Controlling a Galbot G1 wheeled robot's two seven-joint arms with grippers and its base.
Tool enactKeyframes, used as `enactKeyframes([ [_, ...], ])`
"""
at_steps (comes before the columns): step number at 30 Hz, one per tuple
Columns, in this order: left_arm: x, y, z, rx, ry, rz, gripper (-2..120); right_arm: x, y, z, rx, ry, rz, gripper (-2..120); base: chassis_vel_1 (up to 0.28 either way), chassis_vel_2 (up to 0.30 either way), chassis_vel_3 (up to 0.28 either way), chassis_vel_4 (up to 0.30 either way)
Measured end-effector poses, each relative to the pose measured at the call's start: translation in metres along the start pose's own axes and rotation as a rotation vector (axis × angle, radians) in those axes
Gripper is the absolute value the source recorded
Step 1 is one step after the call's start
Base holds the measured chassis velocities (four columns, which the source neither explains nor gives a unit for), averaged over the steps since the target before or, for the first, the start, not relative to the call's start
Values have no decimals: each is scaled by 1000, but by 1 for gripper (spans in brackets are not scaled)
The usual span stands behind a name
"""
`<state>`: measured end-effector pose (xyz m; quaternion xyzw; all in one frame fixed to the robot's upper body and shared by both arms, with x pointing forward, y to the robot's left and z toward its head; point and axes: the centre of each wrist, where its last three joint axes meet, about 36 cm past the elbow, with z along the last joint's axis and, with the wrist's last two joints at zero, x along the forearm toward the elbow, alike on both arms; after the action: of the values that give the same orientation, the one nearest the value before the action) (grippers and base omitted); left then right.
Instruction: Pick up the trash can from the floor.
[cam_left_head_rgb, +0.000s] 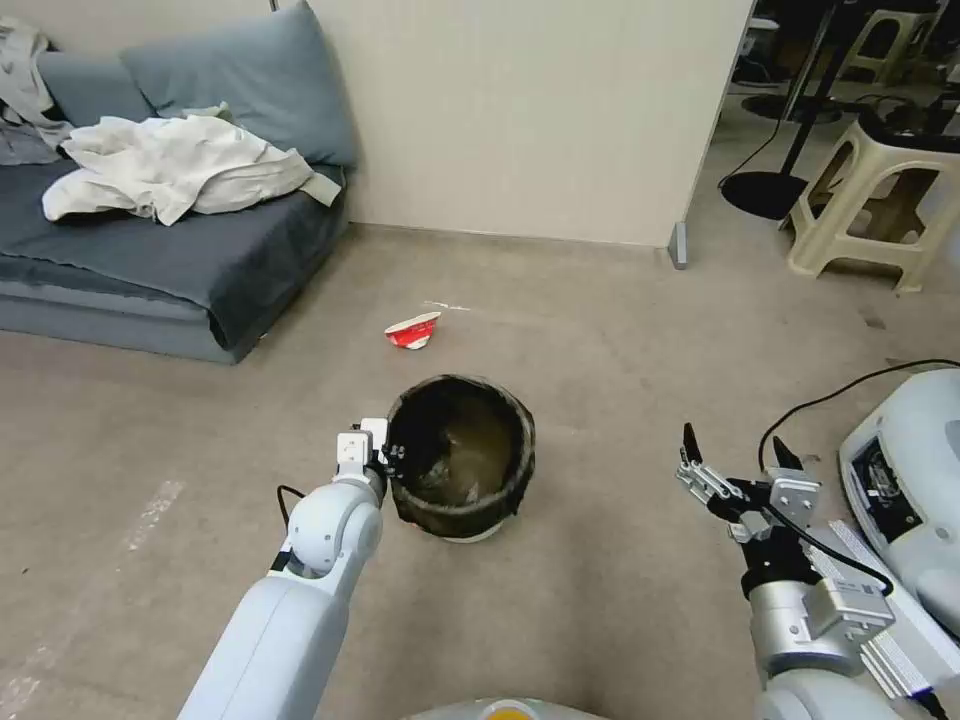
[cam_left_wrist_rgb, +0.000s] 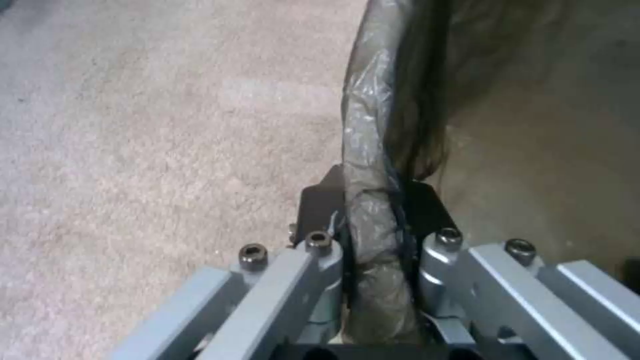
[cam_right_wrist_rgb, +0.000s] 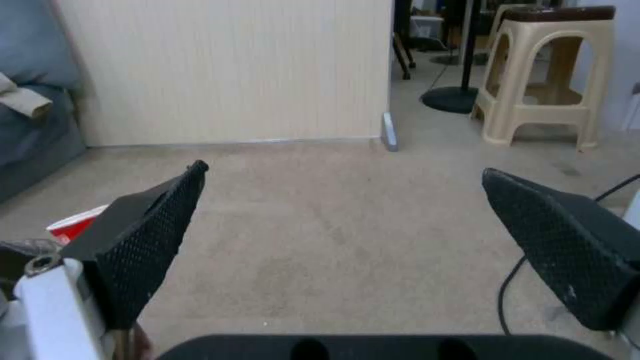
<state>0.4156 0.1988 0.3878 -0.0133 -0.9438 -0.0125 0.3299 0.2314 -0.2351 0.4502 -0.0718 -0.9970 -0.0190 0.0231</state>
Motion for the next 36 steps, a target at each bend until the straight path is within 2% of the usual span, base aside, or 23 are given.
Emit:
enactKeyframes([
  [9, 2, 1, 1, 6, -14, -15, 7, 0, 0, 0, -1, -4, 0, 100, 0, 0, 0, 0],
  [12, 9, 2, 1, 33, -77, 0, 4, 0, 0, -1, 0, -6, 1, 100, 0, 0, 0, 0],
  [13, 9, 2, 1, 33, -77, 0, 4, 0, 0, -1, 0, -6, 1, 100, 0, 0, 0, 0],
  [15, 21, 4, -4, 53, -113, 19, 3, 0, -1, -2, 0, -10, 4, 100, 0, 0, 0, 0],
  [24, 69, 24, -13, 94, -179, 71, 2, 1, -2, -2, -3, -12, 6, 100, 0, 0, 0, 0],
  [27, 99, 32, -12, 136, -232, 122, 2, 1, 0, -2, -8, -13, 4, 100, 0, 0, 0, 0],
  [33, 126, 30, -8, 150, -314, 163, 2, 2, 0, -3, -9, -18, 4, 100, 0, 0, 0, 0],
  [36, 132, 28, -6, 129, -342, 162, 2, 3, 0, -4, -10, -20, 4, 100, 0, 0, 0, 0],
])
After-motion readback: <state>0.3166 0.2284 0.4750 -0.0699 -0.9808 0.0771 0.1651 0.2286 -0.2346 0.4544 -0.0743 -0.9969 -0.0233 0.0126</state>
